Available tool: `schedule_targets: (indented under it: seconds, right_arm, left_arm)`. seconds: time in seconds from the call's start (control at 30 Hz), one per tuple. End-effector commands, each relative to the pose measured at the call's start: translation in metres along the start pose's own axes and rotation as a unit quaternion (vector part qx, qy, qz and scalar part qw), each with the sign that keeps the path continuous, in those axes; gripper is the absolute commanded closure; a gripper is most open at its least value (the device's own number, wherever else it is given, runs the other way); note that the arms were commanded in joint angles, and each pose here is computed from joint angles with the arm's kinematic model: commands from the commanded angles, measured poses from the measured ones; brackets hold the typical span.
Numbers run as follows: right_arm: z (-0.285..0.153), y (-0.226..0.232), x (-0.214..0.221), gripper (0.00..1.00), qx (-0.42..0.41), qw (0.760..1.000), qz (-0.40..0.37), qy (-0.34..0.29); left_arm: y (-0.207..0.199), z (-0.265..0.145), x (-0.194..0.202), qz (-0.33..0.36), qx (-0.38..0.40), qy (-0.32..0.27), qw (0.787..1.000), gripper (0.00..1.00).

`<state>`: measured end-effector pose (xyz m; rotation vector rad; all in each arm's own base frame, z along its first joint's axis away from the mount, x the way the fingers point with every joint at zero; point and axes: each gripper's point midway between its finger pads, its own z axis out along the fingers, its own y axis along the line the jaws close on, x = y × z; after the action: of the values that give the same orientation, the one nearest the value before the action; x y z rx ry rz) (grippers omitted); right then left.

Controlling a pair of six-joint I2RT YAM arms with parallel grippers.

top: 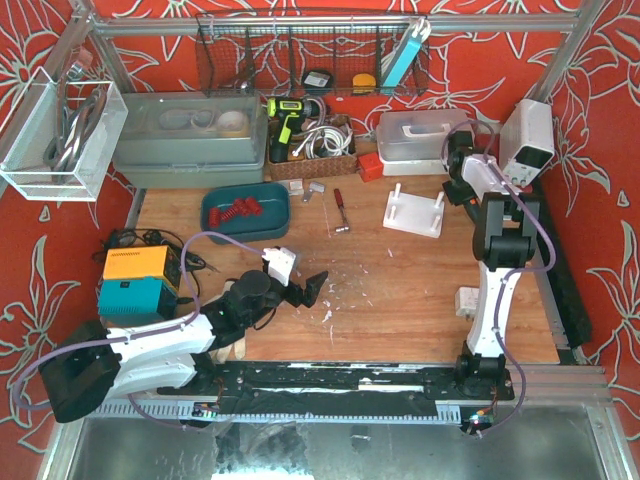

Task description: Install the large spring

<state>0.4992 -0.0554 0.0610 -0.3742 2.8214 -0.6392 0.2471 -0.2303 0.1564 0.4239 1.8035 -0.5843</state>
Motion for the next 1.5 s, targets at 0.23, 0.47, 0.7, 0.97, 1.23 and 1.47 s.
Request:
schedule_targets:
  seconds: [0.23, 0.47, 0.7, 0.97, 1.23, 1.47]
  right_arm:
    - [-0.081, -0.025, 0.01, 0.33, -0.006, 0.996, 0.062, -0.066]
    - [-0.161, -0.003, 0.016, 0.06, -0.113, 0.961, 0.155, -0.199]
    - [-0.226, 0.051, 0.041, 0.01, -0.215, 0.918, 0.178, -0.28]
    - [-0.257, 0.095, 0.068, 0.01, -0.364, 0.856, 0.242, -0.276]
    - [-0.277, 0.162, 0.084, 0.01, -0.44, 0.823, 0.172, -0.315]
    - [-0.274, 0.202, 0.113, 0.01, -0.389, 0.857, 0.094, -0.325]
  left_arm:
    - [0.004, -0.002, -0.007, 0.003, -0.015, -0.014, 1.0, 0.0]
    - [0.03, -0.009, -0.021, -0.018, -0.093, -0.035, 0.995, 0.0]
    - [0.073, -0.02, -0.052, -0.06, -0.245, -0.015, 0.968, 0.0]
    - [0.144, -0.032, -0.056, -0.122, -0.315, -0.012, 0.941, 0.29]
    - [0.185, -0.014, -0.059, -0.081, -0.334, 0.007, 0.939, 0.37]
    - [0.21, 0.028, -0.084, -0.002, -0.328, 0.081, 0.941, 0.37]
